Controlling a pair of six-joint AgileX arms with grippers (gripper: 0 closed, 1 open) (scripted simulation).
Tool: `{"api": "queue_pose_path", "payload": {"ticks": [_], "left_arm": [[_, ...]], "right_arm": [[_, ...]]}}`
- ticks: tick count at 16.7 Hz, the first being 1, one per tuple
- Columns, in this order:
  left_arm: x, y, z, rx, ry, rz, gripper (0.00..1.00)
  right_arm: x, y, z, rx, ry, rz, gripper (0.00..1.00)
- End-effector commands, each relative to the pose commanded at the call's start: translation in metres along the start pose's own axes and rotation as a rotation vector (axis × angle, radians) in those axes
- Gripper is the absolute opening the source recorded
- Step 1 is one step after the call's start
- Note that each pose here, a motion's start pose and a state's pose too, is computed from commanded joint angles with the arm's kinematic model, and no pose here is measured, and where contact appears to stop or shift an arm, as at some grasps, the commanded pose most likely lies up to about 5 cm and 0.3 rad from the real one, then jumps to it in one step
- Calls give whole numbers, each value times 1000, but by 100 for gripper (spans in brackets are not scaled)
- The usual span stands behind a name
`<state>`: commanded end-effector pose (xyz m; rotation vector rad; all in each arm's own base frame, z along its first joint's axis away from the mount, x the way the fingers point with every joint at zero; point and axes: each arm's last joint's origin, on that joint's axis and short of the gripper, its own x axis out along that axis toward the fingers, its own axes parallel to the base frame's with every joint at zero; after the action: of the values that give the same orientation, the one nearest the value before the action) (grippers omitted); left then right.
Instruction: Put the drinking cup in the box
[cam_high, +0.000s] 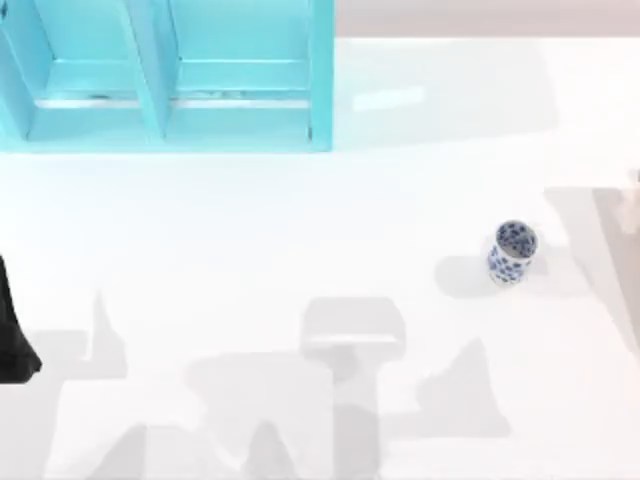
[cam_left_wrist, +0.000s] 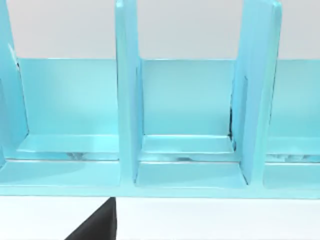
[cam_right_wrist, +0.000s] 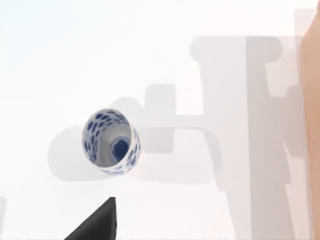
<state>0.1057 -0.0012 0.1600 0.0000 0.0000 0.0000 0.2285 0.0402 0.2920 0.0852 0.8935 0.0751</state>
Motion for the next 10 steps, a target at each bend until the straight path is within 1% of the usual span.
{"api": "queue_pose_path", "payload": {"ticks": [2,5,7,10], "left_arm": [[0,0,0,0,0,0,100],[0,0,0,0,0,0,100],[0,0,0,0,0,0,100],[0,0,0,0,0,0,100]], "right_arm": [[26,14,27,4,173,-18,100],[66,35,56,6,384,-49,100],[93,48,69,6,492,-71,100],[127,65,80,5,611,-98,100]]}}
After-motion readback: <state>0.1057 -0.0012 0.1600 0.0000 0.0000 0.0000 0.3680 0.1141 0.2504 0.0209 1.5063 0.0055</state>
